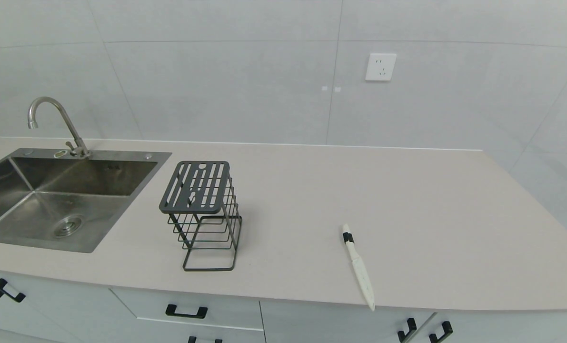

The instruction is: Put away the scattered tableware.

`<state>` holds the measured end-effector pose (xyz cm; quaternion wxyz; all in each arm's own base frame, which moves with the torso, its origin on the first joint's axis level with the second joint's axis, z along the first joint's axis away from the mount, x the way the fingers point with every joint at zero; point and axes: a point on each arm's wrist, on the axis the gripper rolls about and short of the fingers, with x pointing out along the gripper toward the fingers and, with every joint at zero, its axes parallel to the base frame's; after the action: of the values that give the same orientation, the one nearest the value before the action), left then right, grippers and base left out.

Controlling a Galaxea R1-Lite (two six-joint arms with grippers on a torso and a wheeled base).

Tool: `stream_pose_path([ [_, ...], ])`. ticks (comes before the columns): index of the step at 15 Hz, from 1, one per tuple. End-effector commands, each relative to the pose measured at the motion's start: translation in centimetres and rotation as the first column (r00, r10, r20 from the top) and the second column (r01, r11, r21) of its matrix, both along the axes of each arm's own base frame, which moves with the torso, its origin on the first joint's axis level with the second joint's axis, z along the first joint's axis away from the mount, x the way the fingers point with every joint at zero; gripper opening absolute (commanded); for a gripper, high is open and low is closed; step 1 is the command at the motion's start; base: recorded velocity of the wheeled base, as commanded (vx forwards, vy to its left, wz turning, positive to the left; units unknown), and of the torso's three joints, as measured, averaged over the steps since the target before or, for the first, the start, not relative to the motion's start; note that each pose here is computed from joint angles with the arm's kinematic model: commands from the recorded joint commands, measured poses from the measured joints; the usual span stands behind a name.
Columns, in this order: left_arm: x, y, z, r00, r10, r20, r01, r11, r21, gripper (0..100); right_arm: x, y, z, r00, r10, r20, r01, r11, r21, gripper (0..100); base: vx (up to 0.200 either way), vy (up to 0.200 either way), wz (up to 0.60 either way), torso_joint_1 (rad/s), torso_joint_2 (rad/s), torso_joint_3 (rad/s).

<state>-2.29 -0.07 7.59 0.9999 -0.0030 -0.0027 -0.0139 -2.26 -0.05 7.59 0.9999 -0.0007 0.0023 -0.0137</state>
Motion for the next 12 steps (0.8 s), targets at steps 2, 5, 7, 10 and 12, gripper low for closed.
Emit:
stream_pose_path([
  [2, 0.01, 0.0, 0.01, 1.0, -0.001, -0.001, 0.001, 1.0, 0.0, 100, 0.01, 0.0, 0.0, 1.0, 0.0, -0.001, 0.0, 1.0, 0.0, 100, 0.0, 0.0, 0.0, 0.0, 0.0, 0.0],
  [5, 0.01, 0.0, 0.01, 1.0, -0.001, -0.001, 0.001, 1.0, 0.0, 100, 0.01, 0.0, 0.0, 1.0, -0.002, -0.001, 0.002, 1.0, 0.0, 100, 0.0, 0.0, 0.0, 0.175, -0.01, 0.173],
  [7, 0.01, 0.0, 0.01, 1.0, -0.001, -0.001, 0.001, 1.0, -0.001, 100, 0.01, 0.0, 0.0, 1.0, 0.0, -0.001, 0.0, 1.0, 0.0, 100, 0.0, 0.0, 0.0, 0.271, -0.01, 0.239],
  [10, 0.01, 0.0, 0.01, 1.0, -0.001, -0.001, 0.001, 1.0, 0.0, 100, 0.01, 0.0, 0.0, 1.0, 0.0, -0.001, 0.0, 1.0, 0.0, 100, 0.0, 0.0, 0.0, 0.294, -0.05, 0.242],
  [12, 0.01, 0.0, 0.01, 1.0, -0.001, -0.001, 0.001, 1.0, 0.006, 100, 0.01, 0.0, 0.0, 1.0, 0.0, -0.001, 0.0, 1.0, 0.0, 100, 0.0, 0.0, 0.0, 0.31, -0.09, 0.229],
])
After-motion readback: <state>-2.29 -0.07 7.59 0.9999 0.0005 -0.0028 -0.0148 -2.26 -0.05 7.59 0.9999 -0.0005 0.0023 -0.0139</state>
